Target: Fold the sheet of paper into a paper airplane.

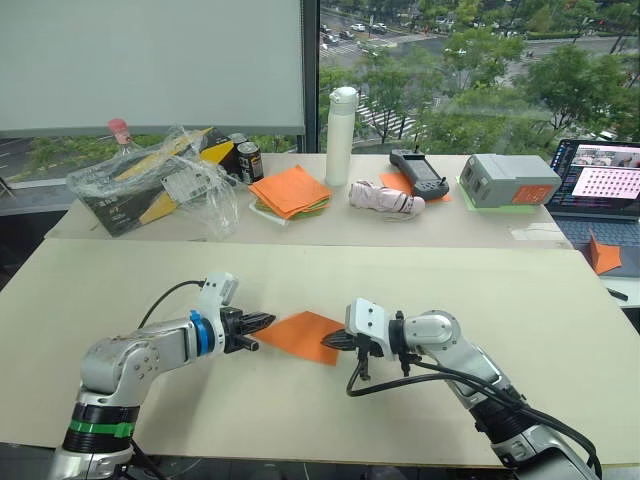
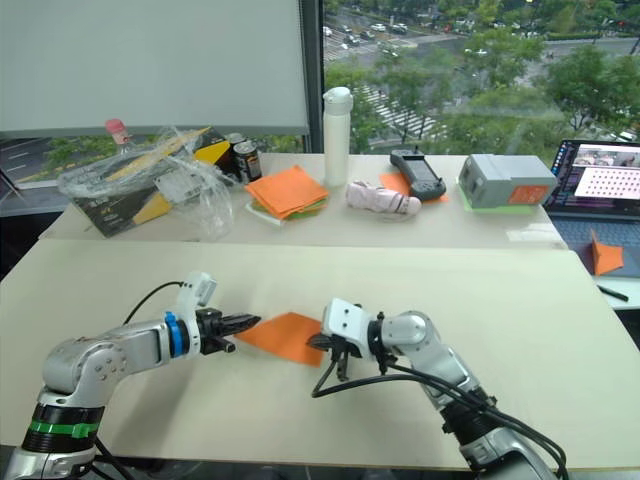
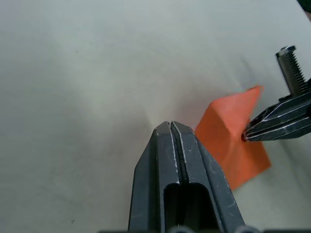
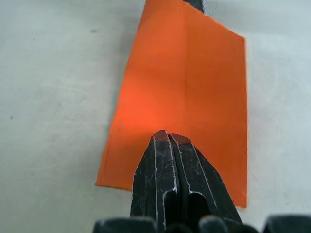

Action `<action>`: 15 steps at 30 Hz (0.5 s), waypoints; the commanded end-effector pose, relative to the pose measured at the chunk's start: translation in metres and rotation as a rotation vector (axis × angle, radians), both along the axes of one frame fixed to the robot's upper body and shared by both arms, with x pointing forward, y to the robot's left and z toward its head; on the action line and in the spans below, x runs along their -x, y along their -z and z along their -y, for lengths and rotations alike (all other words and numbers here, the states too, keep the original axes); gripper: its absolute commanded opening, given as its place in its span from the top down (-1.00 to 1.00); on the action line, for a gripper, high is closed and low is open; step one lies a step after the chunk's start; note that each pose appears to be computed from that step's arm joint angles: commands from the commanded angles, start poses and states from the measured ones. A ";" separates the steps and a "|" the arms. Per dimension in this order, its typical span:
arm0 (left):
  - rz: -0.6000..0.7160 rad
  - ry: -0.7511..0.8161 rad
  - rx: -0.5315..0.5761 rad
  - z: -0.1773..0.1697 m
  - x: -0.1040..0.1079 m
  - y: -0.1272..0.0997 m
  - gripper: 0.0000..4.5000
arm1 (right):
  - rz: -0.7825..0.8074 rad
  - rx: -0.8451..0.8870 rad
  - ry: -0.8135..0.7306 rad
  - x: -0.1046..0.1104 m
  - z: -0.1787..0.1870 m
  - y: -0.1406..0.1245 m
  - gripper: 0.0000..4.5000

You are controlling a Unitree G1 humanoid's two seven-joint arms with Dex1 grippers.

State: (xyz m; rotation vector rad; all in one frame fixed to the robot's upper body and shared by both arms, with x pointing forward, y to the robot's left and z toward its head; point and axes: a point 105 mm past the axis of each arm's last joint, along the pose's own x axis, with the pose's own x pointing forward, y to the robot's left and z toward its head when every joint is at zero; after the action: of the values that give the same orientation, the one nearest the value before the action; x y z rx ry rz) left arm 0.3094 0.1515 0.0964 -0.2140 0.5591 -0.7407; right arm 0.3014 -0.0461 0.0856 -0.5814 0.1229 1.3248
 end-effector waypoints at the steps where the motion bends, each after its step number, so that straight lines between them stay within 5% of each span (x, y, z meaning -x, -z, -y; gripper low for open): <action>1: 0.037 0.053 -0.030 0.001 -0.006 -0.004 1.00 | 0.035 -0.017 -0.030 0.002 -0.005 -0.008 0.99; 15: 0.070 0.207 -0.004 0.022 -0.009 -0.018 1.00 | 0.038 -0.004 -0.024 0.003 0.000 -0.006 0.99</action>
State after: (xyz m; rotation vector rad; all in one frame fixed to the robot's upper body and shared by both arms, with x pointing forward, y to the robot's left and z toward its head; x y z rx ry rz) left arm 0.3206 0.1382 0.1019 -0.1463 0.5594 -0.8878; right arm 0.3017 -0.0477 0.0851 -0.5861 0.1270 1.3219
